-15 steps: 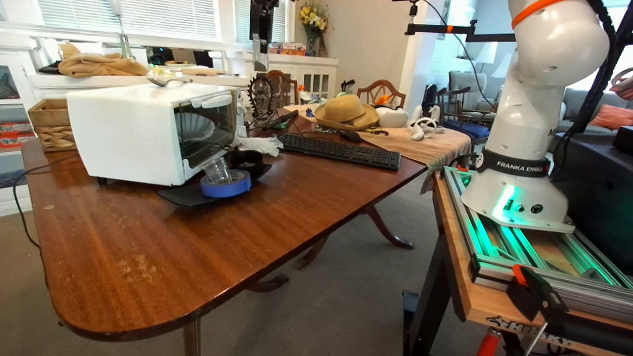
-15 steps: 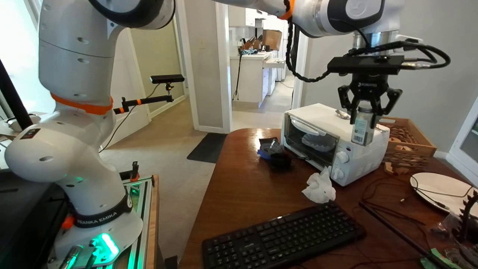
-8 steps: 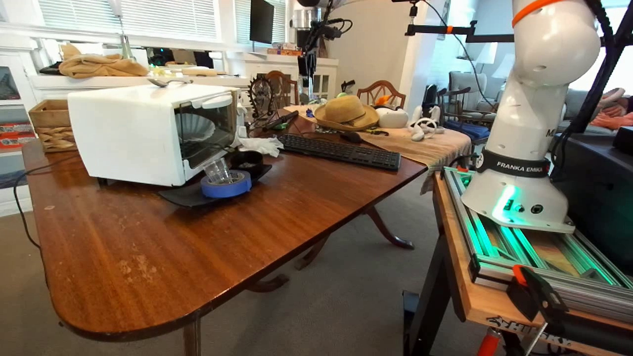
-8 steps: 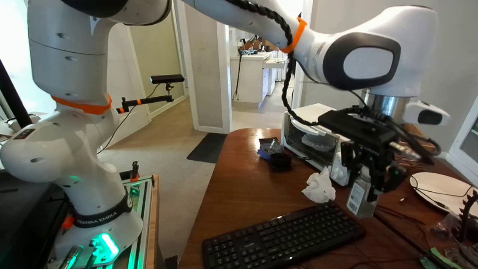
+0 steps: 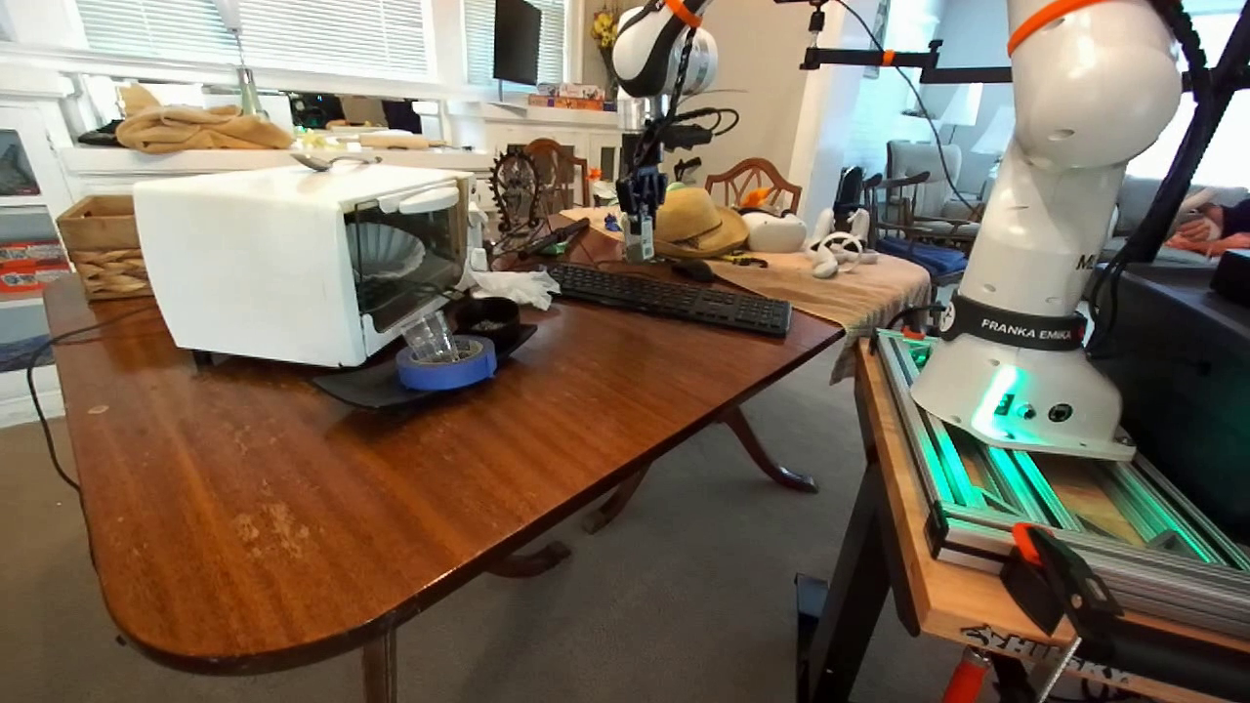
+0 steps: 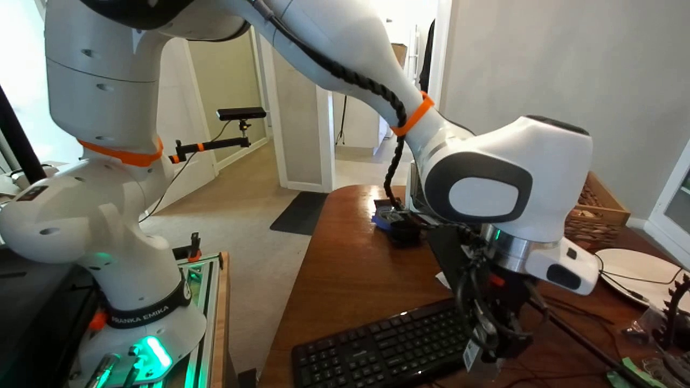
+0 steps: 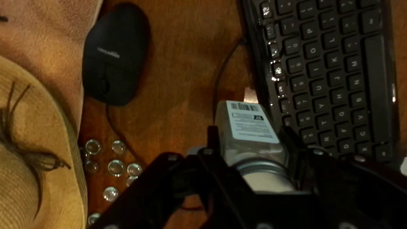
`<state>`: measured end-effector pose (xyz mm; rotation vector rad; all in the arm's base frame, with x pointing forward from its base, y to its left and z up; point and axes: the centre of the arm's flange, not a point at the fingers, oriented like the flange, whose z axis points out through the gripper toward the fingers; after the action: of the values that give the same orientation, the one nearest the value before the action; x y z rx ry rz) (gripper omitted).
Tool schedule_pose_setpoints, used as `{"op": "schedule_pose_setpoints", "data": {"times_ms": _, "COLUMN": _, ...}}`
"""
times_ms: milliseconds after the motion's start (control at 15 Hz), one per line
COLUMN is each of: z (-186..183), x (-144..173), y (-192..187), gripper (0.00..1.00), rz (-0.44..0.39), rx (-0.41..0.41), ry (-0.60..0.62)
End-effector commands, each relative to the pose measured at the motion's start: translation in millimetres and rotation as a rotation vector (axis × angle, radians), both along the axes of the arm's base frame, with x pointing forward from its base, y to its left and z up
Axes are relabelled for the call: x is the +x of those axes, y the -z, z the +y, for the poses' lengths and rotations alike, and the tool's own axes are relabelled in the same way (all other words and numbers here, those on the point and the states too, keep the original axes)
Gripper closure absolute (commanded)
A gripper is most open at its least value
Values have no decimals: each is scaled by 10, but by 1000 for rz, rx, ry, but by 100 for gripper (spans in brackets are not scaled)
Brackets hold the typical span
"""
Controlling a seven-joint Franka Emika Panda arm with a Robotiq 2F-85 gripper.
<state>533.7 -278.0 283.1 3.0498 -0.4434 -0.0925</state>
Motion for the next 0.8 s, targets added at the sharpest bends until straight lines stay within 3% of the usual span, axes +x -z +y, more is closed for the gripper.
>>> {"op": "schedule_pose_setpoints", "data": {"times_ms": 0, "z": -69, "x": -272, "y": 210, "gripper": 76, "rz": -38, "rx": 24, "ry": 138}}
{"op": "schedule_pose_setpoints", "data": {"times_ms": 733, "z": -445, "x": -799, "y": 392, "gripper": 76, "rz": -67, "rx": 4, "ry": 388}}
